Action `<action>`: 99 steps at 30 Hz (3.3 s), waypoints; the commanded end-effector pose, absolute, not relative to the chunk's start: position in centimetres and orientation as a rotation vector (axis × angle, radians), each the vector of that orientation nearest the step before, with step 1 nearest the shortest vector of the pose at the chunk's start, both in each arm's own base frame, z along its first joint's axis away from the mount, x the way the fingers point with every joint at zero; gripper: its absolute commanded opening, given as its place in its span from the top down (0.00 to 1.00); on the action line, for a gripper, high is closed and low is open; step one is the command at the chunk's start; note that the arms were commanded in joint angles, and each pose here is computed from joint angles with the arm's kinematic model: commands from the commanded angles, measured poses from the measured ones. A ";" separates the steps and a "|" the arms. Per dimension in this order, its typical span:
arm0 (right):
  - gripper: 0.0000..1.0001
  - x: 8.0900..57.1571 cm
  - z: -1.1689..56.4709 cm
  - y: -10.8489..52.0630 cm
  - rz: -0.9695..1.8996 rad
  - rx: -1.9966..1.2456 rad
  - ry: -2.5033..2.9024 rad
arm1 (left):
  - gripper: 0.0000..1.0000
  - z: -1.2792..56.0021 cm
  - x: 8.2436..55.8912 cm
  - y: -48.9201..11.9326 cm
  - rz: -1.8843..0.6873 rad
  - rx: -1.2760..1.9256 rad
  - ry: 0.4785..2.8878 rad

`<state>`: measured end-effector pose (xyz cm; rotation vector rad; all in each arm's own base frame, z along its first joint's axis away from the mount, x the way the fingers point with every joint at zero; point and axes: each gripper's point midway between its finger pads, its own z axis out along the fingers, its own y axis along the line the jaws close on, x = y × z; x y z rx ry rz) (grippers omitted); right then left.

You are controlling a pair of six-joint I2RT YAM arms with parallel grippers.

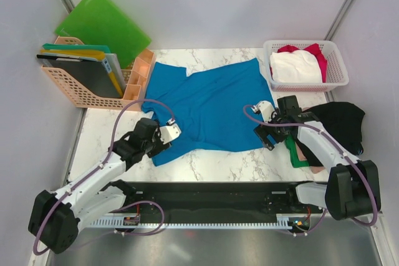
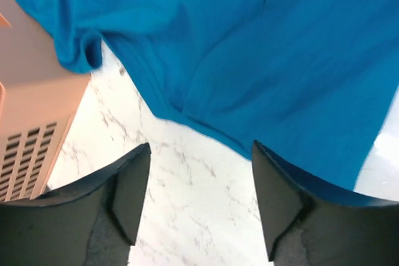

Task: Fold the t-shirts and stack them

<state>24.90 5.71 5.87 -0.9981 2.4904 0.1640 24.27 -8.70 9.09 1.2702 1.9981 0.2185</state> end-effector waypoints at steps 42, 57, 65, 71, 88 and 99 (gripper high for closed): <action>0.04 24.9 5.1 6.1 0.175 -0.961 2.466 | 0.10 1.7 22.8 -13.5 -0.249 1.511 2.305; 0.04 25.0 4.7 5.9 0.162 -0.969 2.468 | 0.01 -1.2 17.0 -7.2 -0.133 1.817 2.343; 0.04 25.1 5.1 6.0 0.158 -0.966 2.446 | 0.01 -0.4 15.1 -3.4 -0.150 1.783 2.432; 0.04 25.0 4.5 5.8 0.154 -0.970 2.471 | 0.01 4.2 17.8 -7.0 -0.252 1.597 2.257; 0.06 25.7 7.5 6.1 0.127 -0.947 2.379 | 0.01 14.4 23.8 -10.7 -0.209 1.237 1.941; 0.28 22.7 8.8 3.7 0.005 -1.090 2.405 | 0.02 12.1 25.0 -9.4 -0.106 1.262 1.985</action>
